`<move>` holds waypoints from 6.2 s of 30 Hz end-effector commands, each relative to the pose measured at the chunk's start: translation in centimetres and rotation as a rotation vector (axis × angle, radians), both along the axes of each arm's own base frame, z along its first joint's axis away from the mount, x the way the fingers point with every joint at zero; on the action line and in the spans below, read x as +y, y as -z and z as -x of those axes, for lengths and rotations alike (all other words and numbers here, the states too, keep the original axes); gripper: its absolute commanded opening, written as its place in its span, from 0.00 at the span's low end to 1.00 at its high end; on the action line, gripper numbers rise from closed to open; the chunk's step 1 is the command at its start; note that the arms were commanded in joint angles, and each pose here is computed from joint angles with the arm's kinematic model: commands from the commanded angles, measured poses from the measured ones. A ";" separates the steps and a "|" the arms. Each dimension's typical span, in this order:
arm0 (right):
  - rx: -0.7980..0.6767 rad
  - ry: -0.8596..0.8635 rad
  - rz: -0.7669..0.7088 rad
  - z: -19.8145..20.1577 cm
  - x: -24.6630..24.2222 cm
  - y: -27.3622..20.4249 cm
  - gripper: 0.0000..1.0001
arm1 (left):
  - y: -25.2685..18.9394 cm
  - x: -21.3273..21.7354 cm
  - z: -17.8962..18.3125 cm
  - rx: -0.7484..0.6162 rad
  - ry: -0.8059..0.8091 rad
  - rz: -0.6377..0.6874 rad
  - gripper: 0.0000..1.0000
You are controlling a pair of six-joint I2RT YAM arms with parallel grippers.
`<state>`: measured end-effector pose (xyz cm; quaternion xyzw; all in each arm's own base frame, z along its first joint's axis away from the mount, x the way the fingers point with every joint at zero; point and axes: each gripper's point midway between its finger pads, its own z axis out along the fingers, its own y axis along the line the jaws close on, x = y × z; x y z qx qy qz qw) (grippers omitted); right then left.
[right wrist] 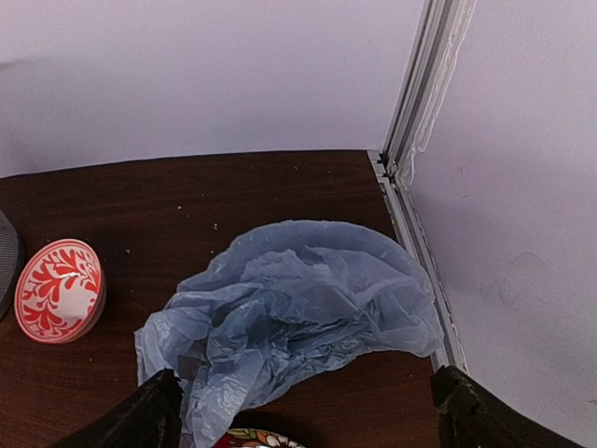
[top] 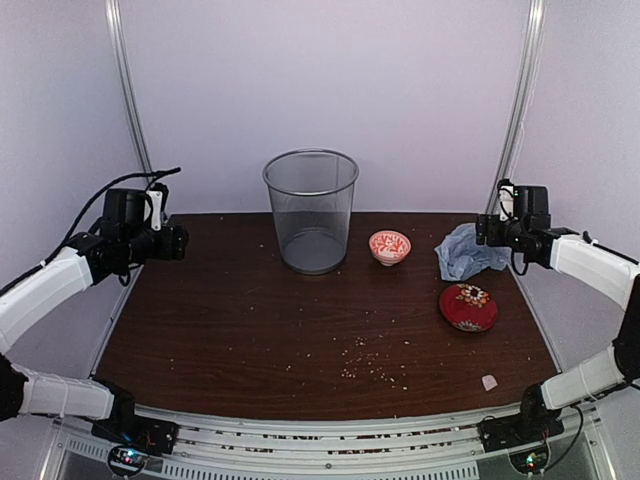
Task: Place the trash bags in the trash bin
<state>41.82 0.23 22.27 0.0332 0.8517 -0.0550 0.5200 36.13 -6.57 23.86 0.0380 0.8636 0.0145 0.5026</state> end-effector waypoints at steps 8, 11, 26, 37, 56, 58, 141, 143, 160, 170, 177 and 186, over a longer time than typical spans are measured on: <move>0.017 -0.216 0.140 2.0 -0.7 -3.2 0.99 | 0.2 -9.2 3.4 -0.014 0.419 0.148 0.65; 0.086 -0.289 0.167 2.3 -0.2 -3.5 0.97 | 0.0 -13.2 5.2 0.001 0.541 0.181 0.66; 0.316 -0.298 0.233 -0.3 -1.6 1.6 0.71 | 5.1 -32.2 12.7 0.101 0.911 0.250 0.69; 0.417 -0.243 0.381 -4.9 -3.8 3.1 0.72 | 6.0 -35.0 13.6 0.076 0.899 0.234 0.70; 0.440 -0.586 0.498 -5.7 4.5 4.9 0.00 | 9.2 -35.7 13.7 0.113 0.862 0.210 0.71; 0.425 -0.643 0.492 -4.4 7.3 3.7 0.00 | 9.0 -35.5 13.5 0.107 0.844 0.214 0.71; 0.251 -1.127 -0.263 6.2 28.5 -1.4 0.00 | 4.3 -32.0 11.2 0.091 0.640 0.159 0.03; 0.174 -1.132 -0.249 5.4 28.7 -7.0 0.00 | 0.5 -31.9 10.3 0.060 0.656 0.131 0.03; 0.092 -1.309 0.035 15.2 25.5 -5.4 0.00 | 5.0 -33.4 17.7 0.251 0.967 0.060 0.00; 0.261 -1.510 -0.029 23.4 23.9 -0.4 0.00 | 7.8 -33.6 21.8 0.248 0.929 0.004 0.00; 0.254 -1.566 -0.078 23.2 25.0 -3.9 0.00 | 3.7 -32.7 18.9 0.118 0.795 -0.010 0.00; -0.075 -1.271 -0.196 15.1 24.8 -15.1 0.00 | -7.1 -33.0 14.0 -0.043 0.732 0.044 0.15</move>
